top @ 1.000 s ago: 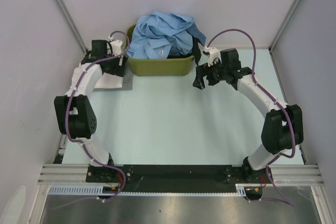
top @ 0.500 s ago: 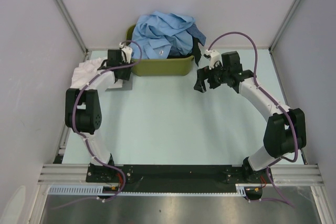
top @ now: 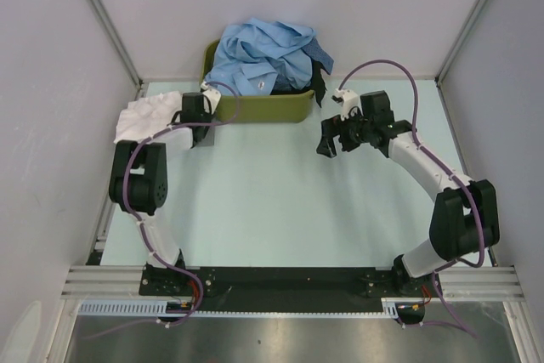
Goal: Fold and stack the long sleeve shirts
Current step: Neatly place the folded shirt to the corner
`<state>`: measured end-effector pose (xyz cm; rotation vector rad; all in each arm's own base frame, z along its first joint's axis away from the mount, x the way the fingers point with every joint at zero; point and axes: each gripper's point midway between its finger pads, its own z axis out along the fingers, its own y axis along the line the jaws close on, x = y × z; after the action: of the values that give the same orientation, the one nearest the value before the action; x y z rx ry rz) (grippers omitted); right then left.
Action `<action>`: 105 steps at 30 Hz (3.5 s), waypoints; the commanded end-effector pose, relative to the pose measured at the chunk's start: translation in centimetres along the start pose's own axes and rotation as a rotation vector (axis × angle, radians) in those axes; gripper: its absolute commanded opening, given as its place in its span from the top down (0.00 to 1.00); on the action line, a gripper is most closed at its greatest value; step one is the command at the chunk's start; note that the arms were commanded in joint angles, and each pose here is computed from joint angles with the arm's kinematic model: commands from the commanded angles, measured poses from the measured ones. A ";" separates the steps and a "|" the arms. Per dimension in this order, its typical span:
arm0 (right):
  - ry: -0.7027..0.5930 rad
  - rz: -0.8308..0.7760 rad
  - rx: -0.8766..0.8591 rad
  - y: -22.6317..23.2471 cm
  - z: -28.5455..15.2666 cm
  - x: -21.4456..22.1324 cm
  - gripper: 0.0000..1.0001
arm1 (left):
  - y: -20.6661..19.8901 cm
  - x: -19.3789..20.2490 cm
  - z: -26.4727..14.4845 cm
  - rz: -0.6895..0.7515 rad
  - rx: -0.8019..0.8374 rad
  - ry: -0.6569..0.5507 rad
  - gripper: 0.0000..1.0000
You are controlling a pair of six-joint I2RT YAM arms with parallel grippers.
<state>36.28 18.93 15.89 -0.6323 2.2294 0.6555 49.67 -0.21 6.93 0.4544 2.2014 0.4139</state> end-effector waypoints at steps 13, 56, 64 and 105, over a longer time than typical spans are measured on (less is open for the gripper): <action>-0.068 -0.033 0.012 0.4 -1.7 -1.3 0.00 | -1.1 -1.2 1.2 0.125 -0.017 0.022 0.44; -0.083 -0.031 0.035 0.4 -3.0 -0.3 0.00 | -0.7 1.5 0.0 0.219 -0.097 0.042 0.58; -0.087 -0.030 0.023 0.7 -3.1 -0.3 0.00 | -0.3 -2.2 -2.2 0.088 -0.059 -0.067 0.76; -0.101 -0.030 0.038 0.2 -3.2 -1.1 0.00 | -2.0 -7.5 -7.8 0.182 0.166 -0.224 0.16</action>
<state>33.65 17.23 16.22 -0.6069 2.2040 0.6319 48.00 -5.33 9.33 0.7272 2.1051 0.2948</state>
